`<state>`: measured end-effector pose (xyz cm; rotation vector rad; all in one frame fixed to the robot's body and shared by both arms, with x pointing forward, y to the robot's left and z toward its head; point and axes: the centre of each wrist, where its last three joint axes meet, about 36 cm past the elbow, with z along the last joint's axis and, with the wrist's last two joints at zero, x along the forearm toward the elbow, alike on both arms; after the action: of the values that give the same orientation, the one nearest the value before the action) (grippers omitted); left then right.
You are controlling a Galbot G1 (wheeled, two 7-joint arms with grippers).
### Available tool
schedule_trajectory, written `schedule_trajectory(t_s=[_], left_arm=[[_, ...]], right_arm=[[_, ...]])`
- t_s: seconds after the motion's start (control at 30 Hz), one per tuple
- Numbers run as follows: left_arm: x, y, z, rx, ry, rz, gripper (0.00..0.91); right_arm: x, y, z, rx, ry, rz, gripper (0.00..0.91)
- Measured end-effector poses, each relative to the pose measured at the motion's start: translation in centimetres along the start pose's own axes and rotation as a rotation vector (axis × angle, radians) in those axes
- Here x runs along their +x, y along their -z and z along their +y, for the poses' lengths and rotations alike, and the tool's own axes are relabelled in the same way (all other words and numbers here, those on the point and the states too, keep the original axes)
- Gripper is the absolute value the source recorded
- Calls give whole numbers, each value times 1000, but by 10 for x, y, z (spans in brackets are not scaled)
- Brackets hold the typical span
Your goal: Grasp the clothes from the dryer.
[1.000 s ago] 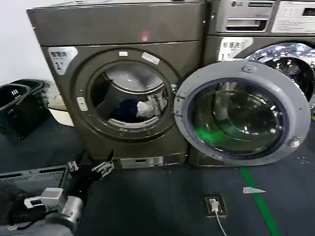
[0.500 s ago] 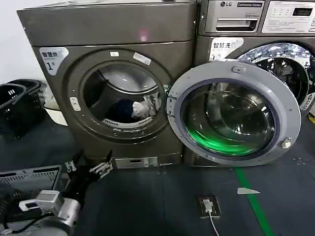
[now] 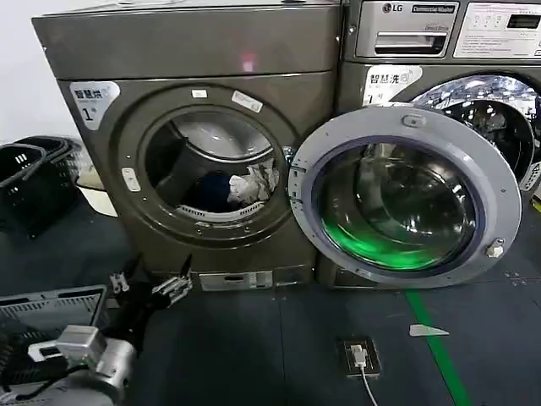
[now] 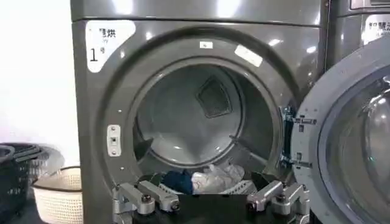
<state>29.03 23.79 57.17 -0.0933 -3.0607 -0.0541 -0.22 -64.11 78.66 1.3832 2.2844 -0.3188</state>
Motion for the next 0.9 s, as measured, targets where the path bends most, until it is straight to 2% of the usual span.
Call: schedule_trajectory(t_s=[0.9], left_arm=[[4, 2, 0, -5, -20, -2, 907]], right_arm=[[3, 0, 1, -16, 25, 6, 907]])
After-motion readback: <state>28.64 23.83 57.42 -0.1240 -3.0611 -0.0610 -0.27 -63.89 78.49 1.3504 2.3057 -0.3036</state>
